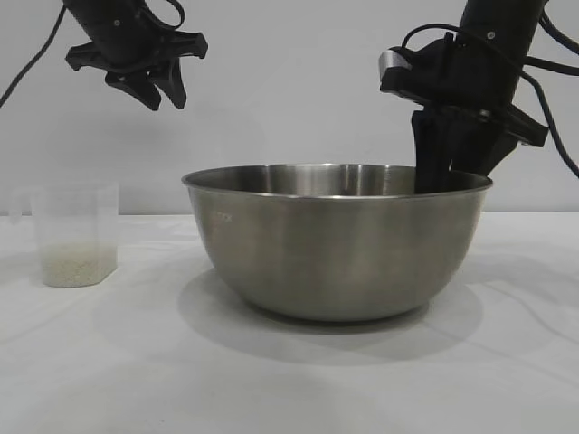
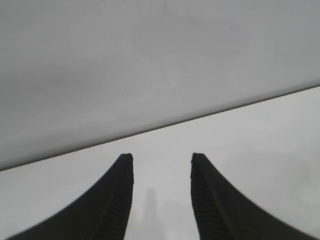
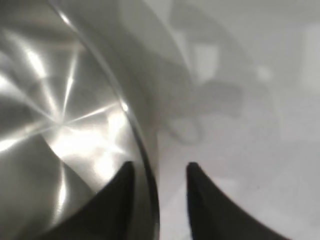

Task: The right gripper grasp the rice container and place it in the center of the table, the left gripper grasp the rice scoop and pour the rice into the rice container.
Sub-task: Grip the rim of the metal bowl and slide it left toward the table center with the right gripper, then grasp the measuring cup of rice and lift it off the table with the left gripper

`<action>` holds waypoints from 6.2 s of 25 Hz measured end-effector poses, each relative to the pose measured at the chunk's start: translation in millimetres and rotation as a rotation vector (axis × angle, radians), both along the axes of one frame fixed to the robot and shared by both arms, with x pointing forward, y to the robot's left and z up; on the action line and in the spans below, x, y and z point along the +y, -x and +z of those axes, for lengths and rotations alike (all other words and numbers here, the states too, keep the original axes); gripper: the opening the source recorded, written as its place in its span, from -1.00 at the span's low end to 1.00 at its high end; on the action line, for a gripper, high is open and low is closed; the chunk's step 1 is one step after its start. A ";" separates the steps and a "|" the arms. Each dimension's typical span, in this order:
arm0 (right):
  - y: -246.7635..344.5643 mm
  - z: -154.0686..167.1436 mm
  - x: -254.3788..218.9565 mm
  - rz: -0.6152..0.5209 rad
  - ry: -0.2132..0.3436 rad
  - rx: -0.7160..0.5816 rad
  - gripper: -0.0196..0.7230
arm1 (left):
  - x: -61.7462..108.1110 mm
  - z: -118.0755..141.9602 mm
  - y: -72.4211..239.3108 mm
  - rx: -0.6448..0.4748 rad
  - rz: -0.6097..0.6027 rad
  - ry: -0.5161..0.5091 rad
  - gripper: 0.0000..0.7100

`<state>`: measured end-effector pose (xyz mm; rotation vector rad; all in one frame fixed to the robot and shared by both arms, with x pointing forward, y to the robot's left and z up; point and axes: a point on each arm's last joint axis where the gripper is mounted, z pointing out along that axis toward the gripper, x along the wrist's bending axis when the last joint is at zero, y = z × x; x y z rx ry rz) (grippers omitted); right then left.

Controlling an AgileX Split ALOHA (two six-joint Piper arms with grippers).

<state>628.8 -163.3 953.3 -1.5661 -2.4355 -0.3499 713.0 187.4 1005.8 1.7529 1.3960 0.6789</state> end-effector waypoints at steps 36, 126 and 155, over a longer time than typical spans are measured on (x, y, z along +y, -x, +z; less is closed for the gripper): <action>22.9 159.2 -148.7 -0.399 0.143 -0.524 0.20 | 0.0 -0.1 0.1 0.002 0.000 0.000 -0.35; 400.1 90.4 -118.8 -0.391 0.031 -1.003 0.07 | 72.1 -97.2 243.2 -0.283 0.086 -0.164 -0.35; 400.1 90.4 -118.8 -0.391 0.031 -1.003 0.07 | 62.0 -140.7 210.9 -0.231 0.060 -0.152 -0.35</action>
